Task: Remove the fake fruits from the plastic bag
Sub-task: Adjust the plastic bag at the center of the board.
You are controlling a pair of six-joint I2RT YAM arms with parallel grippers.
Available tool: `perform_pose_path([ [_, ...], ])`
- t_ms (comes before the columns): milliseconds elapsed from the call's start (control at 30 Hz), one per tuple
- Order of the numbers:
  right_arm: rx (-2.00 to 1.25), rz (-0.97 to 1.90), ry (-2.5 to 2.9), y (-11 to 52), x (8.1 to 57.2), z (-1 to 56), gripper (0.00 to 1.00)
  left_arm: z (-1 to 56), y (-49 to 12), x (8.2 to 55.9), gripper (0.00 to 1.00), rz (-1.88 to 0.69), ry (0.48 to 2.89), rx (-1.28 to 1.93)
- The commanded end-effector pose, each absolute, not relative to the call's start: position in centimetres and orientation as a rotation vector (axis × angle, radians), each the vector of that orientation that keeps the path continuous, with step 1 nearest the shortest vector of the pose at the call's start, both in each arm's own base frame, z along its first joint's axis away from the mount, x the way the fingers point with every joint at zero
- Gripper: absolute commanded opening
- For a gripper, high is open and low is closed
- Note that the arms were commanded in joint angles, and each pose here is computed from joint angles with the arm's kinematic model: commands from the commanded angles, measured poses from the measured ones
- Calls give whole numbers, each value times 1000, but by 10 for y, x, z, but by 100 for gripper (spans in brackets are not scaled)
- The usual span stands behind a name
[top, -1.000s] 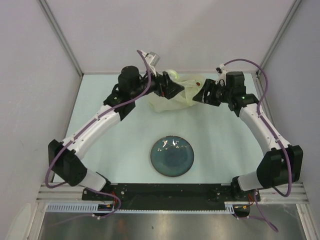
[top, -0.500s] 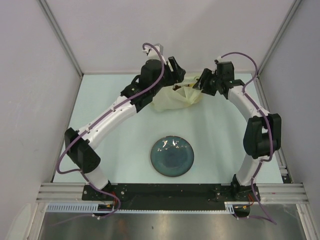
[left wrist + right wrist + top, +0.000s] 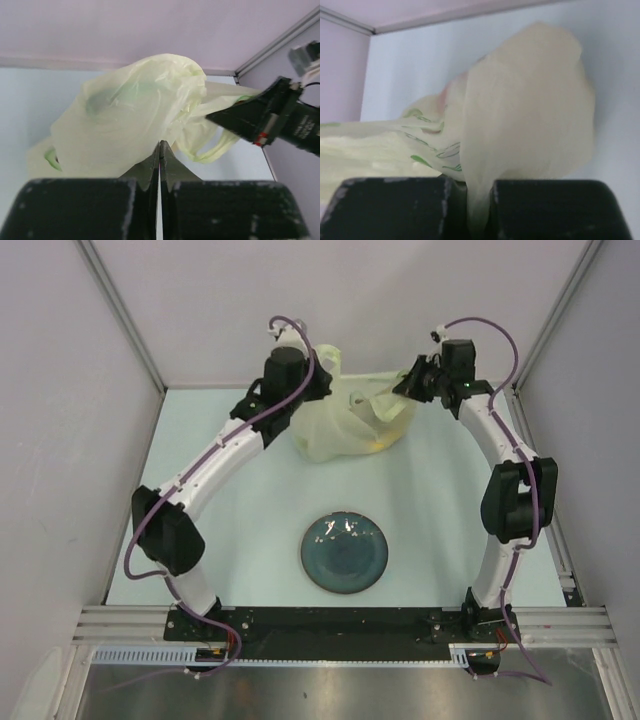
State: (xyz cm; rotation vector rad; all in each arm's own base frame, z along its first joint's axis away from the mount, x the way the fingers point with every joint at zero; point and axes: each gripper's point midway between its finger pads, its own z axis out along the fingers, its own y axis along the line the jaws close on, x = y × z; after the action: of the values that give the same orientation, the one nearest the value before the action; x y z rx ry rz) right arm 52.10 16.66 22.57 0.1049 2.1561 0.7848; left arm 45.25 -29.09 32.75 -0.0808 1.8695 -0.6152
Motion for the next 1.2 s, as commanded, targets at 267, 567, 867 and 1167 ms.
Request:
perform_pose_path([
  [267,-32,896,1931,174,518,317,0,397,-254,452,3,-661,1588,302],
  [567,15,935,1998,175,470,294,0,428,-268,357,69,-1207,1475,570],
  [867,17,941,2022,182,466,284,0,416,-272,390,100,-862,1499,515],
  [1167,58,937,2022,174,469,285,0,397,-215,329,100,-602,1675,629],
])
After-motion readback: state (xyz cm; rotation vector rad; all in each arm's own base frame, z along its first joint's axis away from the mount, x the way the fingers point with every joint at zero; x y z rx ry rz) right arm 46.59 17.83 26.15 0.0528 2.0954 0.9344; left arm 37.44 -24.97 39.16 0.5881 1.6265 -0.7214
